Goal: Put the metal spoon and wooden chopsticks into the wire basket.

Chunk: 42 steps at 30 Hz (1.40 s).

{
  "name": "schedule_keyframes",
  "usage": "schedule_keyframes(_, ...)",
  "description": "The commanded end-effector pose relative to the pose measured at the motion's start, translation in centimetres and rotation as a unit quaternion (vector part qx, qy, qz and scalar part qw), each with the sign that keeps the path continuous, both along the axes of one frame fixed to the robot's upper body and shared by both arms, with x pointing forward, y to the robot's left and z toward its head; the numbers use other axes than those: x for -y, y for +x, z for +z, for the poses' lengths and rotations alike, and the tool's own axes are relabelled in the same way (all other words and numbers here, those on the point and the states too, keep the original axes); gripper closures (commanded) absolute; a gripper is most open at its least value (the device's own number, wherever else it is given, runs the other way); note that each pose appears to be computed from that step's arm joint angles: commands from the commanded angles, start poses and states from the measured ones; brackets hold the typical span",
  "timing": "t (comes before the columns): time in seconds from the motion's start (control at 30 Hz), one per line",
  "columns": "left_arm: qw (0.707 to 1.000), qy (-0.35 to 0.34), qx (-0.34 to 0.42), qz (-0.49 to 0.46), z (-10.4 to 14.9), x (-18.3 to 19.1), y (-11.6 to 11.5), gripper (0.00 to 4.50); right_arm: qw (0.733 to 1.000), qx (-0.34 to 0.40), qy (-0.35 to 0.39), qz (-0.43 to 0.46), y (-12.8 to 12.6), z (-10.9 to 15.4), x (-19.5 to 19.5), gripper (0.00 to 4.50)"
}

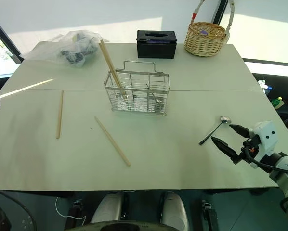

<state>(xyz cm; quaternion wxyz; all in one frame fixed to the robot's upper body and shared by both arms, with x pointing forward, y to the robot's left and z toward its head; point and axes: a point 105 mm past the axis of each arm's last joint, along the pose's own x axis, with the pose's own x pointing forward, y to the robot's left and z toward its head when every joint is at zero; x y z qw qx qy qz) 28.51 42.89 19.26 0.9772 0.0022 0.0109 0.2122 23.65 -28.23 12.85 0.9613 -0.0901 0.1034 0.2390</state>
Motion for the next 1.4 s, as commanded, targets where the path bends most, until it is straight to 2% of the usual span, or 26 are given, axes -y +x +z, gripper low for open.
schedule_keyframes(0.03, 0.999, 0.025, 0.026, -0.014, 2.4, 0.4, 0.1, 0.00, 1.000, 0.020, 0.001, 0.002, -0.1, 1.0, -0.2, 0.03)
schedule_keyframes(0.73, 0.998, 0.045, 0.021, -0.047, 2.9, 1.4, 1.1, 0.00, 0.999, 0.038, -0.015, 0.002, 0.8, 2.0, 0.1, 0.03)
schedule_keyframes(0.83, 0.996, 0.050, 0.026, -0.073, 3.4, 2.5, 1.5, 0.00, 0.998, 0.041, -0.037, 0.021, 1.2, 2.6, 0.2, 0.03)
schedule_keyframes(0.97, 0.986, 0.047, 0.034, -0.153, 4.5, 5.8, 2.4, 0.00, 0.995, 0.048, -0.074, 0.044, 2.1, 4.1, 0.7, 0.03)
schedule_keyframes(1.07, 0.957, 0.062, 0.035, -0.280, 5.7, 11.4, 3.2, 0.00, 0.981, 0.066, -0.149, 0.101, 3.4, 6.5, 0.6, 0.03)
schedule_keyframes(1.13, 0.939, 0.066, 0.029, -0.337, 6.0, 13.8, 3.3, 0.00, 0.970, 0.070, -0.195, 0.130, 4.1, 7.3, 0.5, 0.03)
schedule_keyframes(1.2, 0.908, 0.085, 0.015, -0.411, 6.0, 17.0, 3.1, 0.00, 0.952, 0.078, -0.244, 0.166, 5.1, 8.3, 0.1, 0.03)
schedule_keyframes(1.27, 0.863, 0.112, -0.007, -0.493, 5.7, 20.7, 2.6, 0.00, 0.927, 0.086, -0.298, 0.212, 6.1, 9.1, -0.6, 0.03)
schedule_keyframes(1.3, 0.831, 0.123, -0.018, -0.542, 5.6, 22.8, 2.0, 0.00, 0.911, 0.088, -0.323, 0.242, 6.7, 9.5, -1.2, 0.03)
schedule_keyframes(1.37, 0.786, 0.138, -0.032, -0.602, 5.3, 25.3, 1.2, 0.00, 0.884, 0.084, -0.358, 0.288, 7.4, 9.7, -2.0, 0.03)
schedule_keyframes(1.4, 0.761, 0.140, -0.036, -0.632, 5.3, 26.6, 0.9, 0.00, 0.860, 0.074, -0.389, 0.321, 7.7, 9.2, -2.3, 0.03)
